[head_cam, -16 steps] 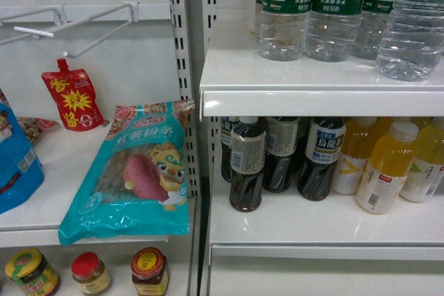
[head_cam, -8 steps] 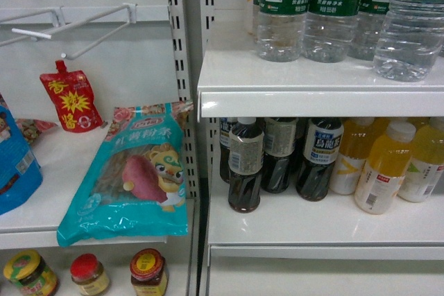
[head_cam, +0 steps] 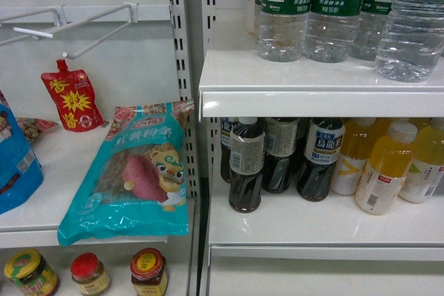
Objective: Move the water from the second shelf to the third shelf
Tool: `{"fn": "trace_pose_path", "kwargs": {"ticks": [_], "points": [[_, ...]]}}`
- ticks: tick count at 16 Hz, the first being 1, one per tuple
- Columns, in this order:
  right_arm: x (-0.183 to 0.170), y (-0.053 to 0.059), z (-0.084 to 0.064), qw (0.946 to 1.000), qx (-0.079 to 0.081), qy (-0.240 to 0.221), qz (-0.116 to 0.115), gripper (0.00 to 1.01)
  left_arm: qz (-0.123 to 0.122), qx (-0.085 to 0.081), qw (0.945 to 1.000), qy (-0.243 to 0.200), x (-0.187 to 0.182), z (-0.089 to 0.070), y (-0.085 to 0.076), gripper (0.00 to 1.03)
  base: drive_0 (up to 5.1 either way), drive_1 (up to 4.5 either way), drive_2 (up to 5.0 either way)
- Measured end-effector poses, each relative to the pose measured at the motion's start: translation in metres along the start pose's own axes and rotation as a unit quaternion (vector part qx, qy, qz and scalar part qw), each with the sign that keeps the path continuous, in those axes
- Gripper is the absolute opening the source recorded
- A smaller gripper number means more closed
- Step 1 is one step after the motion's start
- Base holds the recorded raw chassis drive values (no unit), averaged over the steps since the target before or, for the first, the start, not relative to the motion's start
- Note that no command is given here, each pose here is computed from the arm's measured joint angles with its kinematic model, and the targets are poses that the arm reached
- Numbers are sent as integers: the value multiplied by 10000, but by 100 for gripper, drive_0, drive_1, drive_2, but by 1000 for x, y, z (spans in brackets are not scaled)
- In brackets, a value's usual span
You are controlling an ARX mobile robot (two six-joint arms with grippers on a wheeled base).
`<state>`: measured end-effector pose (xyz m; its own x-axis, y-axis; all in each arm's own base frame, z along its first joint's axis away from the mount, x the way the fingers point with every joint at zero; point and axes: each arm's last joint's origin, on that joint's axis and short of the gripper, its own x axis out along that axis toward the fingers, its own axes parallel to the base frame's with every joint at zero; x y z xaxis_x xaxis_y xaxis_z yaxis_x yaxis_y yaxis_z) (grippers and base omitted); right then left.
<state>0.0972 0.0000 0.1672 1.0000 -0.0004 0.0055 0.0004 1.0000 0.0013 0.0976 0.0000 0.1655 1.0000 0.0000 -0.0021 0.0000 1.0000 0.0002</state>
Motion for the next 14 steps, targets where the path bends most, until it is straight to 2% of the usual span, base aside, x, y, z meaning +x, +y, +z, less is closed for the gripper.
{"fn": "trace_pose_path", "kwargs": {"ticks": [4, 7, 10, 14], "points": [[0, 0, 0, 10000, 0, 0, 0, 75, 0, 0, 10000, 2, 0, 0, 0, 98, 0, 0, 0], [0, 0, 0, 10000, 0, 0, 0, 90, 0, 0, 10000, 2, 0, 0, 0, 98, 0, 0, 0], [0, 0, 0, 10000, 4, 0, 0, 100, 0, 0, 10000, -2, 0, 0, 0, 98, 0, 0, 0], [0, 0, 0, 10000, 4, 0, 0, 97, 0, 0, 10000, 0, 0, 0, 0, 98, 0, 0, 0]]}}
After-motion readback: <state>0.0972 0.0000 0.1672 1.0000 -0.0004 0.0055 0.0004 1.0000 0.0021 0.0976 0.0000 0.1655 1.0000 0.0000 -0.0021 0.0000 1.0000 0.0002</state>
